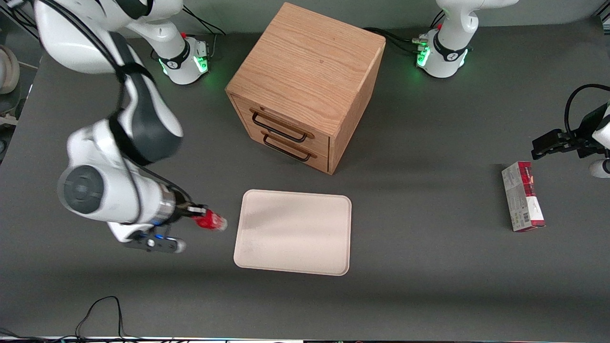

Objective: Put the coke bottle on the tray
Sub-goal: 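Carry the bottle over the cream tray and lower it onto the tray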

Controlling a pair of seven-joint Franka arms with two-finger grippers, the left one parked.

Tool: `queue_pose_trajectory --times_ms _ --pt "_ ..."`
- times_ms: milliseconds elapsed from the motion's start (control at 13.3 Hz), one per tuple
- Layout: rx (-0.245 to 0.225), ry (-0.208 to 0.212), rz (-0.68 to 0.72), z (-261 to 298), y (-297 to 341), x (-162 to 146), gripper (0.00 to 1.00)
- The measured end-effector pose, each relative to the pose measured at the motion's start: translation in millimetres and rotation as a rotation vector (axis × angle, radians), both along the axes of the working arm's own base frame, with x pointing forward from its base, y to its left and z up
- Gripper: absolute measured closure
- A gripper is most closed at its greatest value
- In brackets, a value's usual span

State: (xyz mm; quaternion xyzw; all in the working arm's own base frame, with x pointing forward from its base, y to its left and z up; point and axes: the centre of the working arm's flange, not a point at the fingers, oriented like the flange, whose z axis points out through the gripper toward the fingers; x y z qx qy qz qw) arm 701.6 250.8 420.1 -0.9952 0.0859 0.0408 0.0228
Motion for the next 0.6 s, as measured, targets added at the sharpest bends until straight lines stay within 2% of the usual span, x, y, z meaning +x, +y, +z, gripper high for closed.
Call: queue_pose_trajectory --times_ms 151,602 --pt "-0.012 -0.016 0.002 -26.9 26.3 3.1 0.69" --pt "-0.008 -0.043 0.003 -65.6 44.3 10.1 0.69"
